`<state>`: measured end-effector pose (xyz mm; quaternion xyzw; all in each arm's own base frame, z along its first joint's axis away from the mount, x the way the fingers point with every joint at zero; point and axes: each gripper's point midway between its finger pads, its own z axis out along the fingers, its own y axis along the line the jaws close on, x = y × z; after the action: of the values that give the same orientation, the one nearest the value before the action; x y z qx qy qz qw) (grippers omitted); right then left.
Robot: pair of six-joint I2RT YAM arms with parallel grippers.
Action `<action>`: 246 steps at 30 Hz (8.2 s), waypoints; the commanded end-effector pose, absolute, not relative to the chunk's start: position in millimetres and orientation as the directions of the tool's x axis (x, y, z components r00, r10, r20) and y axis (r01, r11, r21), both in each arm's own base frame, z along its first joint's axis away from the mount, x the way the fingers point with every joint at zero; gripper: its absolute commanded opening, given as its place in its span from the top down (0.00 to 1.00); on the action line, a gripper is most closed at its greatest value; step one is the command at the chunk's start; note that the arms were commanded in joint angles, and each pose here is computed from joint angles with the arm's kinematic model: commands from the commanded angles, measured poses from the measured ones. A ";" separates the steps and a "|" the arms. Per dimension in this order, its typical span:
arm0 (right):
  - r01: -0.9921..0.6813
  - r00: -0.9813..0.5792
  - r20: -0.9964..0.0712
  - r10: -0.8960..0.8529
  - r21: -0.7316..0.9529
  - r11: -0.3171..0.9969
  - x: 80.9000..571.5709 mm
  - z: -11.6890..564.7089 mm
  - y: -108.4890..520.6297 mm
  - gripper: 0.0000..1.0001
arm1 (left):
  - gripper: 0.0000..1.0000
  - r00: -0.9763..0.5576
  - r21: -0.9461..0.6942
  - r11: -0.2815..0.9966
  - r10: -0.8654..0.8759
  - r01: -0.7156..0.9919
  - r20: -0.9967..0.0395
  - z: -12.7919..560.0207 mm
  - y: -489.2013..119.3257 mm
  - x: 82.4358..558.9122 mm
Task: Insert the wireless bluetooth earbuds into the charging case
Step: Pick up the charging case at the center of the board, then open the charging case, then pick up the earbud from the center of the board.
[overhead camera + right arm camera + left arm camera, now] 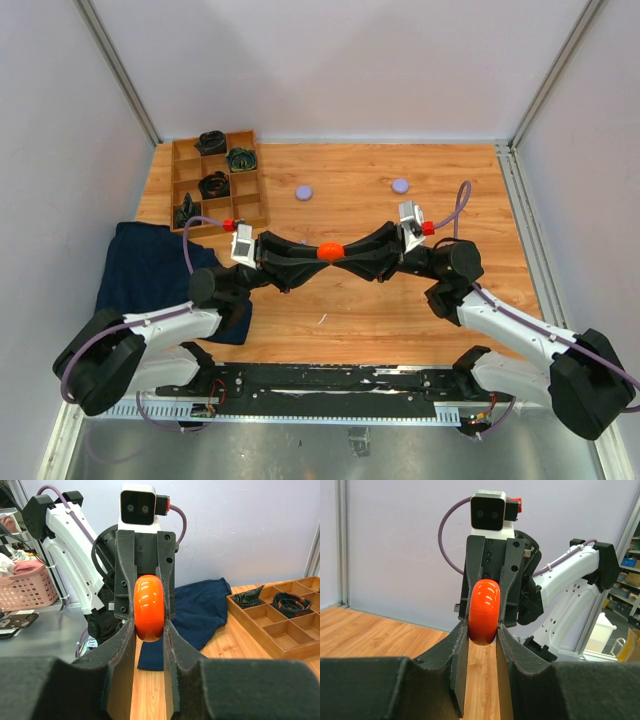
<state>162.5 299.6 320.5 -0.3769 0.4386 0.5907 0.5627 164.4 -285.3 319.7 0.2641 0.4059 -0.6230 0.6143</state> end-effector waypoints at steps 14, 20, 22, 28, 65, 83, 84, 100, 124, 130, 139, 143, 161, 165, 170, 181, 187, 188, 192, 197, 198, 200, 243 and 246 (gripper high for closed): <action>-1.000 0.023 -0.997 0.079 -0.023 0.002 146.4 314.0 290.7 0.92 | 0.38 -0.028 -0.102 0.150 -0.428 0.983 -0.903 315.6 -284.7 158.7; -0.999 0.032 -0.999 0.033 -0.033 -0.027 142.2 312.5 289.2 0.92 | 0.38 -0.048 -0.097 0.120 -0.360 0.988 -0.932 313.0 -291.8 156.9; -0.999 0.035 -0.999 0.026 -0.036 -0.036 141.4 312.0 289.6 0.92 | 0.38 -0.054 -0.100 0.113 -0.351 0.989 -0.935 313.9 -293.5 157.0; -0.999 0.029 -1.000 0.009 -0.030 -0.043 142.9 308.1 290.9 0.91 | 0.44 -0.080 -0.113 0.080 -0.338 0.990 -0.938 316.5 -296.7 153.9; -0.999 -0.022 -0.987 0.161 0.026 0.024 159.0 306.0 300.3 0.61 | 0.87 -0.089 -0.142 0.088 -0.444 0.986 -0.892 330.4 -289.3 154.0; -0.999 -0.031 -0.986 0.164 0.029 -0.017 155.7 306.3 306.9 0.80 | 0.82 -0.102 -0.148 0.077 -0.423 0.986 -0.900 327.3 -294.1 156.2; -0.999 -0.032 -0.986 0.162 0.029 -0.017 155.9 305.5 306.9 0.83 | 0.79 -0.103 -0.148 0.079 -0.415 0.986 -0.904 325.9 -294.4 156.4; -0.999 0.024 -0.980 0.197 -0.028 -0.016 149.5 304.8 301.7 0.98 | 0.33 -0.115 -0.177 0.144 -0.360 0.974 -0.926 323.0 -292.6 164.3; -0.999 0.045 -0.952 0.302 -0.045 0.004 144.7 303.0 295.2 0.99 | 0.33 -0.158 -0.225 0.199 -0.307 0.954 -0.939 323.9 -302.4 185.1; -0.999 0.053 -0.951 0.306 -0.054 0.004 142.6 300.3 293.6 0.99 | 0.33 -0.183 -0.254 0.217 -0.299 0.943 -0.936 330.0 -304.8 191.7; -0.998 0.055 -0.952 0.301 -0.055 0.010 143.5 296.8 293.2 0.99 | 0.32 -0.210 -0.287 0.250 -0.296 0.925 -0.932 337.1 -304.8 199.0; -0.998 0.064 -0.953 0.297 -0.057 0.035 147.5 295.2 291.9 0.99 | 0.30 -0.217 -0.299 0.264 -0.298 0.917 -0.929 340.7 -303.4 200.7; -0.984 0.095 -0.972 0.214 -0.059 0.168 174.6 267.4 274.6 0.99 | 0.01 -0.425 -0.400 0.748 -0.175 0.529 -0.888 251.2 -238.2 250.0; -0.979 0.100 -0.978 0.182 -0.065 0.191 176.3 259.7 271.3 0.99 | 0.01 -0.527 -0.382 0.868 -0.173 0.317 -0.832 207.7 -211.8 261.4; -0.975 0.108 -0.980 0.165 -0.071 0.212 177.0 254.4 267.8 0.99 | 0.01 -0.615 -0.348 0.921 -0.174 0.175 -0.769 165.7 -192.7 268.8; -0.969 0.109 -0.985 0.134 -0.075 0.237 179.4 243.7 263.1 0.99 | 0.11 -0.758 -0.244 0.967 -0.216 -0.077 -0.616 91.8 -152.6 288.5; -0.968 0.106 -0.986 0.129 -0.072 0.239 179.9 239.3 262.9 0.99 | 0.28 -0.796 -0.150 0.984 -0.169 -0.100 -0.581 70.5 -143.9 299.7; -0.967 0.108 -0.986 0.128 -0.074 0.242 180.4 239.3 262.5 0.99 | 0.31 -0.804 -0.139 0.985 -0.163 -0.101 -0.572 67.2 -143.1 300.7; -0.968 0.108 -0.986 0.125 -0.076 0.240 179.9 238.0 262.6 0.99 | 0.40 -0.822 -0.102 0.988 -0.150 -0.112 -0.550 57.3 -138.4 305.3; -0.967 0.110 -0.986 0.124 -0.077 0.244 180.6 237.9 262.0 0.99 | 0.47 -0.850 -0.077 0.992 -0.124 -0.098 -0.512 46.7 -139.0 305.6; -0.966 0.109 -0.986 0.123 -0.076 0.245 180.8 237.2 261.8 0.99 | 0.47 -0.857 -0.070 0.993 -0.118 -0.095 -0.502 44.0 -138.9 304.5; -0.967 0.110 -0.986 0.124 -0.077 0.244 180.5 237.6 262.0 0.99 | 0.49 -0.867 -0.057 0.994 -0.106 -0.090 -0.487 39.7 -138.3 303.1; -0.972 0.090 -0.987 0.130 -0.059 0.227 179.5 238.7 264.3 0.99 | 0.65 -0.956 -0.008 1.000 0.002 0.004 -0.294 7.3 -134.9 262.5; -0.972 0.091 -0.987 0.130 -0.060 0.227 179.4 239.2 264.3 0.99 | 0.66 -0.956 -0.002 1.000 0.013 0.015 -0.292 5.9 -136.8 262.4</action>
<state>175.8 267.5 232.1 -0.4270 0.5062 0.4590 0.5922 282.5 -141.2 16.1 -0.0072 0.9813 -0.0149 0.1919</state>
